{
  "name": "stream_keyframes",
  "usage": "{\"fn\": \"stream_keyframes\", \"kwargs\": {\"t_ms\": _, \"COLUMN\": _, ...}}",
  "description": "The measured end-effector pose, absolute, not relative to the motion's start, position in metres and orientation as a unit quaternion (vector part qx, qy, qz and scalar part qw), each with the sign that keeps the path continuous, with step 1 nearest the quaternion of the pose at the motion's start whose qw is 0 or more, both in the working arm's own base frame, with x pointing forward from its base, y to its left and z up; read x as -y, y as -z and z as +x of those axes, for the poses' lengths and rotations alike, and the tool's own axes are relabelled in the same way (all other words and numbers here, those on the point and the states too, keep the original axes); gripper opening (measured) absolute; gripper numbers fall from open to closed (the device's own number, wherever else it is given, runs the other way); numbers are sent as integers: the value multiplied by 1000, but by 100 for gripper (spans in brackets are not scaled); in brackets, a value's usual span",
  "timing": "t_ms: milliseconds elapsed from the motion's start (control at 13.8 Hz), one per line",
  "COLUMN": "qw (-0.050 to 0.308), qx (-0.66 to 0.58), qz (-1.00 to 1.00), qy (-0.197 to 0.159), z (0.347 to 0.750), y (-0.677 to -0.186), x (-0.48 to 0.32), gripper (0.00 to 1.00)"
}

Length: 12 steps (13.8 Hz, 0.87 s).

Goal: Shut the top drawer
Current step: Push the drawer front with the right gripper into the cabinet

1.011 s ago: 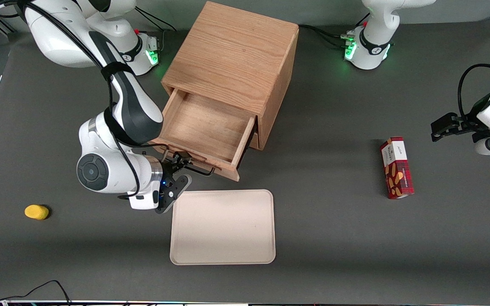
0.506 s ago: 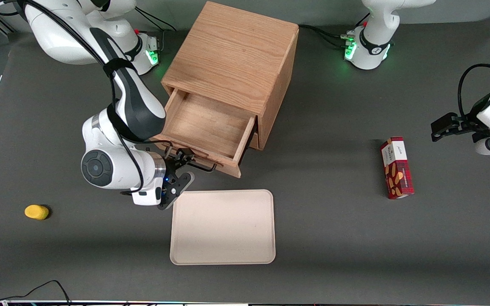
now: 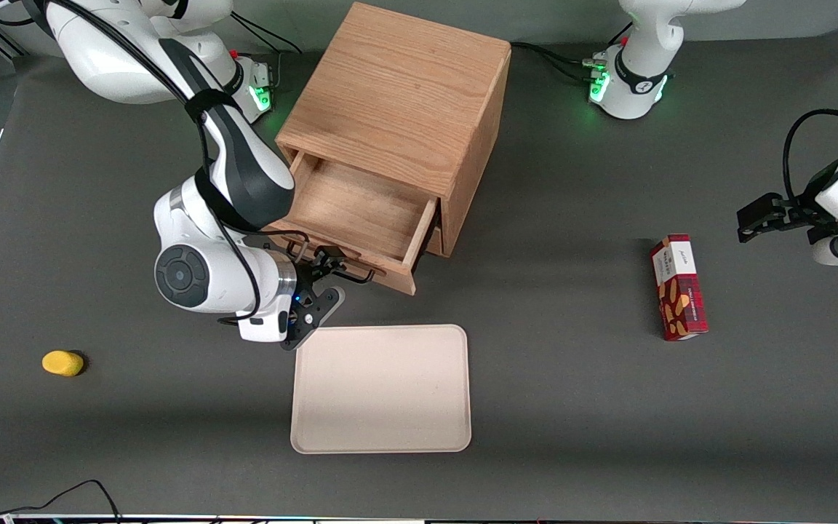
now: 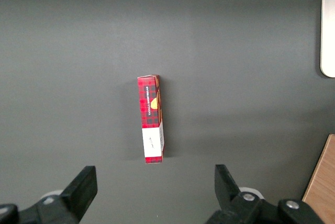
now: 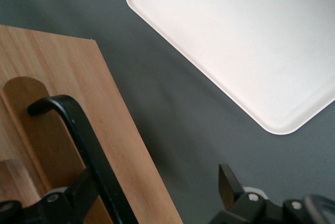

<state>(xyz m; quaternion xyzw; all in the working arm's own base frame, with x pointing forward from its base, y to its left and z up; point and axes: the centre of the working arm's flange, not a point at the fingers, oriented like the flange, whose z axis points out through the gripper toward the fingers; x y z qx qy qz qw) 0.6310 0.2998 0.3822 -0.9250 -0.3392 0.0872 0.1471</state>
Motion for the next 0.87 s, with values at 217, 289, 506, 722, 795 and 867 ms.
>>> {"fn": "stream_keyframes", "kwargs": {"t_ms": 217, "qw": 144, "qx": 339, "qz": -926, "qy": -85, "z": 628, "y": -383, "x": -300, "gripper": 100}}
{"fn": "stream_keyframes", "kwargs": {"t_ms": 289, "qw": 142, "qx": 340, "qz": -926, "qy": -83, "z": 627, "y": -384, "x": -300, "gripper": 100}}
{"fn": "stream_keyframes", "kwargs": {"t_ms": 506, "qw": 140, "qx": 341, "qz": -926, "qy": -87, "z": 624, "y": -383, "x": -300, "gripper": 100}}
{"fn": "stream_keyframes", "kwargs": {"t_ms": 722, "qw": 136, "qx": 346, "qz": -924, "qy": -89, "z": 619, "y": -382, "x": -302, "gripper": 100}}
{"fn": "stream_keyframes", "kwargs": {"t_ms": 795, "qw": 135, "qx": 347, "qz": -924, "qy": -90, "z": 618, "y": -383, "x": -302, "gripper": 100}}
{"fn": "stream_keyframes", "kwargs": {"t_ms": 867, "qw": 135, "qx": 348, "qz": -923, "qy": -91, "z": 616, "y": -383, "x": -304, "gripper": 100}}
